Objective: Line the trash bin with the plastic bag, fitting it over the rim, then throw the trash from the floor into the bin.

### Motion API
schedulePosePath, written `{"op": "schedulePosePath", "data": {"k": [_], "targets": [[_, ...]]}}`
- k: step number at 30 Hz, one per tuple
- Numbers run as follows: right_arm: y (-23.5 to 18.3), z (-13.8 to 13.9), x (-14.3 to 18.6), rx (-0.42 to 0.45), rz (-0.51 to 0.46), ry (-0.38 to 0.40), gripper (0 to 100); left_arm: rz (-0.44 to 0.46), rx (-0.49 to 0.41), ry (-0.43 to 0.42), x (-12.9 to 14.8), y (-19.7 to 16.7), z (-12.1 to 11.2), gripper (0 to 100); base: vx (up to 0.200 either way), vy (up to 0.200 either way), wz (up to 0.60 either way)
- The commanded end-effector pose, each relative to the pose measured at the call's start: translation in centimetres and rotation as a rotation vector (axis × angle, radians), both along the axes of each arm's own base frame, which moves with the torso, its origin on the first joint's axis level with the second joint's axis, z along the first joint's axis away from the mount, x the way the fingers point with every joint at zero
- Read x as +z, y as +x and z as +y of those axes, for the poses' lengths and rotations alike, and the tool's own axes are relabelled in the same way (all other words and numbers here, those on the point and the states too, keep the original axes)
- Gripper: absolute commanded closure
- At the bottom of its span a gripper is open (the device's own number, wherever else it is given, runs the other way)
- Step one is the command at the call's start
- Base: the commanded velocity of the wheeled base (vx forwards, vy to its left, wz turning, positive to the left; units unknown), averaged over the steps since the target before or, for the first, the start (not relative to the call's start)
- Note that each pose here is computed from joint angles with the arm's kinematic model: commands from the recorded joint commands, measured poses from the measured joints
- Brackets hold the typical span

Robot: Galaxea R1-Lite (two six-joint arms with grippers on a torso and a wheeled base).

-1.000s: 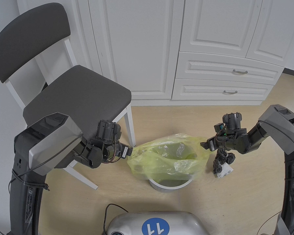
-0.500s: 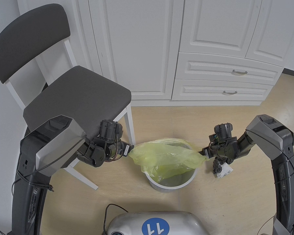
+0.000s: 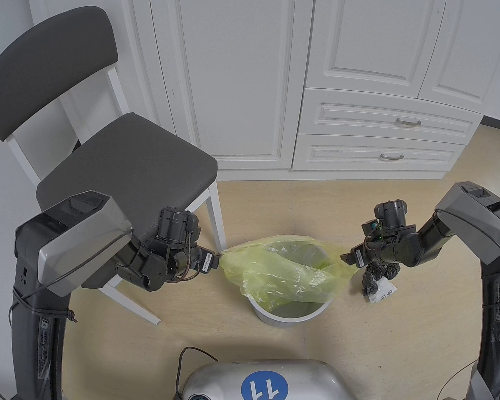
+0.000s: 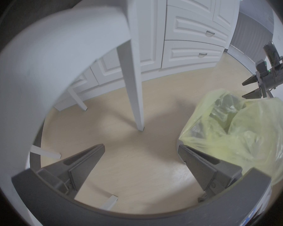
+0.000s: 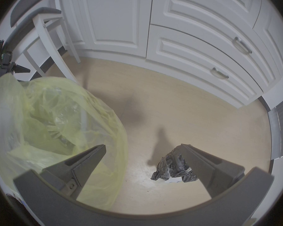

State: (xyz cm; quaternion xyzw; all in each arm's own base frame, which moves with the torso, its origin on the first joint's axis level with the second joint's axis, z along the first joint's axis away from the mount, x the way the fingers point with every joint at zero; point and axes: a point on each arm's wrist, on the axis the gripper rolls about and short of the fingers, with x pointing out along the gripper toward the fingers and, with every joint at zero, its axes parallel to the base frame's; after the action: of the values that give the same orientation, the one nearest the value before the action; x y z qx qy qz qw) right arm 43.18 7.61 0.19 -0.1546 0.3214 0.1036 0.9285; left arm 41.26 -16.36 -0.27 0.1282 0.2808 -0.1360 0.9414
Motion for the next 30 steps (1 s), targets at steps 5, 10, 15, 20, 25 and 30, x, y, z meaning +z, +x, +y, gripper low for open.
{"op": "schedulePosePath", "data": {"k": [5,10,15,20,25,30], "targets": [[-1.4,2.1,3.2,0.045,-0.152,0.046,0,-0.015,-0.033,-0.009,1.8,-2.2,-1.5,0,0.000,0.000,0.00],[-2.7,4.9,2.9,0.090,-0.153,0.102,0,-0.010,0.008,0.057,1.9,-4.3,-2.5,0,0.000,0.000,0.00],[-5.5,6.7,2.2,0.189,-0.076,0.103,0,-0.026,0.051,0.127,3.1,-6.8,-2.6,0,0.000,0.000,0.00],[-8.7,8.3,1.6,0.313,-0.020,0.064,0,-0.036,0.018,0.126,5.3,-9.7,-2.5,0,0.000,0.000,0.00],[-10.8,10.1,-0.3,0.393,0.047,0.025,0,-0.054,-0.023,0.114,7.0,-12.2,-2.7,0,0.000,0.000,0.00],[-12.4,11.2,-1.3,0.436,0.083,0.004,0,-0.084,-0.072,0.091,7.9,-12.9,-4.2,0,0.000,0.000,0.00]]}}
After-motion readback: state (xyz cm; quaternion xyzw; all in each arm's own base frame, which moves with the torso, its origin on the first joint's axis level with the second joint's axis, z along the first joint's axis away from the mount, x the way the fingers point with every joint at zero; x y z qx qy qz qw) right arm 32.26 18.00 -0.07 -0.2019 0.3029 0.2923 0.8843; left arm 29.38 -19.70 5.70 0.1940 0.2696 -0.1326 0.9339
